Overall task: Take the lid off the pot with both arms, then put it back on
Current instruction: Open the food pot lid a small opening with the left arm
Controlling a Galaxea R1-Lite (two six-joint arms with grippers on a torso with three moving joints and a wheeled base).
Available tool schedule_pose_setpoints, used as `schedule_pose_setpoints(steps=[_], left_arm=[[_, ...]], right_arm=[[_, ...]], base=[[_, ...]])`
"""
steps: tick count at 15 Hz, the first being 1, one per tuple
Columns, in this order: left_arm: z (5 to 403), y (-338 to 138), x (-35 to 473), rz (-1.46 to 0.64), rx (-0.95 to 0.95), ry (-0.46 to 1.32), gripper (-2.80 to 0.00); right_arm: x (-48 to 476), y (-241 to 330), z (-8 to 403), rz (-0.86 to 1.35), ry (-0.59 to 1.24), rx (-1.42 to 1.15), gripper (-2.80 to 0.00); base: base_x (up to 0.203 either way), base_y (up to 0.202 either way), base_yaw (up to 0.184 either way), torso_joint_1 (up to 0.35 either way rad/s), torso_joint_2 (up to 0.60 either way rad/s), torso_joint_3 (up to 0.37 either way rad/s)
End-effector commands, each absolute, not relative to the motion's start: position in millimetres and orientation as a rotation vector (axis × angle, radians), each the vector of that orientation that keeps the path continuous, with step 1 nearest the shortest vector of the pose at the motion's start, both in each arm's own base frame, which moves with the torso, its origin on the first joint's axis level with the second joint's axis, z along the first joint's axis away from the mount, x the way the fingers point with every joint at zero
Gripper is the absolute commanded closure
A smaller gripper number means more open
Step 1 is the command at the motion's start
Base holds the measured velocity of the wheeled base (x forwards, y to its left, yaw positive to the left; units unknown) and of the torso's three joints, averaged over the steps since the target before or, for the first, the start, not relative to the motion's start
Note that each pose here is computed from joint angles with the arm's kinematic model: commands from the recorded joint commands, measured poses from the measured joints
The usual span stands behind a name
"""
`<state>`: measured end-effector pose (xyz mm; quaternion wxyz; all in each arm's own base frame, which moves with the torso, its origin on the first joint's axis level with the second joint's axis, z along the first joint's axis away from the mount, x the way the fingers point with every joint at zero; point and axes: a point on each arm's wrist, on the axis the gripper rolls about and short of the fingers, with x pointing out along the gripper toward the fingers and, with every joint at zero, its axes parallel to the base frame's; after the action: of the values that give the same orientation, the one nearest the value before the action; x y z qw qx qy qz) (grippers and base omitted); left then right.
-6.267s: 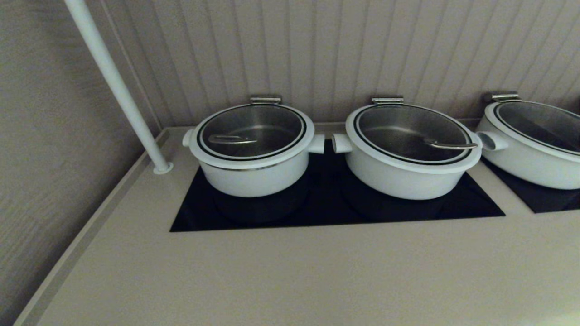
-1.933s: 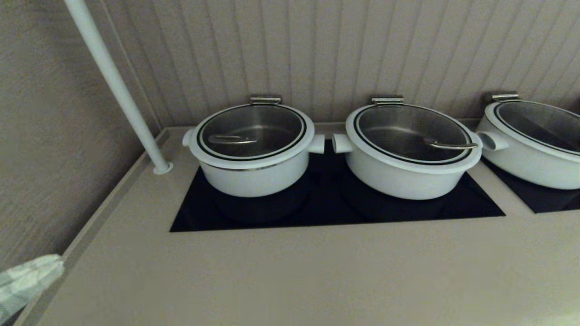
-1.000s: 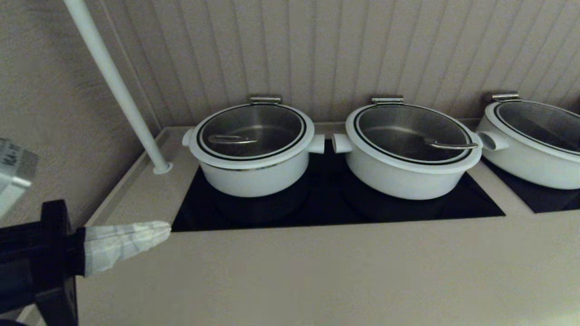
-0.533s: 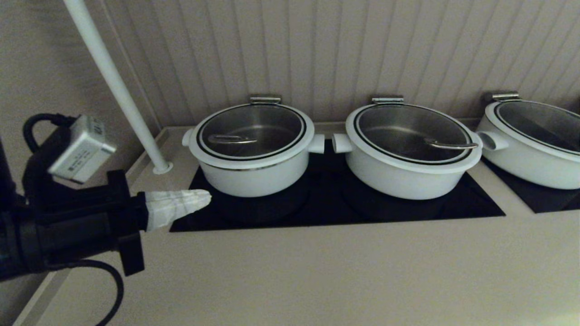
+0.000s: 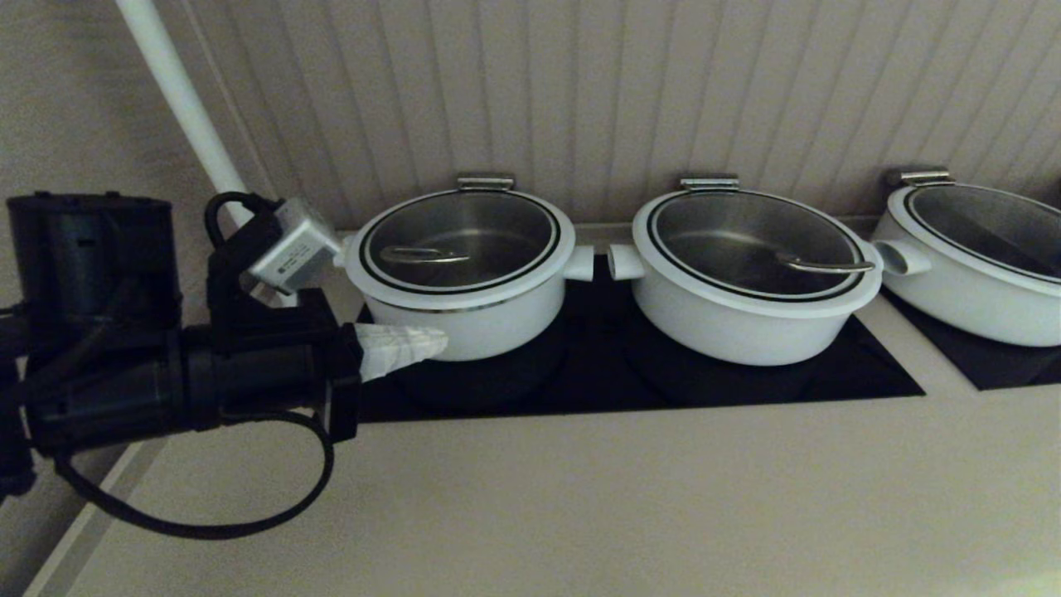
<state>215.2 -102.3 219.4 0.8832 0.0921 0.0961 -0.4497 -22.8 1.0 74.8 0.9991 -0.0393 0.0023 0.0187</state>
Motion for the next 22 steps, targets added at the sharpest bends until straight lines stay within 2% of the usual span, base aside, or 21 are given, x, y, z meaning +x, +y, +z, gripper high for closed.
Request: schedule_pose_setpoints(steps=[1,7,10,15,22], left_arm=[[208,-109,231,-0.940,0.191,0.225,0.00],[198,-114,253,-0.918,0.192,0.238,0.00],[194,-115,270,-0.810,0.209,0.170,0.00],[190,-107,278,-0.766,0.211,0.183,0.00],[198,-96,305,-0.662,0.212,0.155,0.00]], right_arm=[[-23,1,75,0.039,0.006,-0.080,0.00],[-23,1,75,0.039,0.006,-0.080,0.00],[-23,1,75,0.039,0.006,-0.080,0.00],[-23,1,75,0.039,0.006,-0.080,0.00],[-23,1,75,0.039,0.006,-0.080,0.00]], base=[[0.000,0.000,0.000,0.000,0.00,0.000],[0.000,0.000,0.000,0.000,0.00,0.000],[0.000,0.000,0.000,0.000,0.00,0.000],[0.000,0.000,0.000,0.000,0.00,0.000],[0.000,0.000,0.000,0.000,0.00,0.000]])
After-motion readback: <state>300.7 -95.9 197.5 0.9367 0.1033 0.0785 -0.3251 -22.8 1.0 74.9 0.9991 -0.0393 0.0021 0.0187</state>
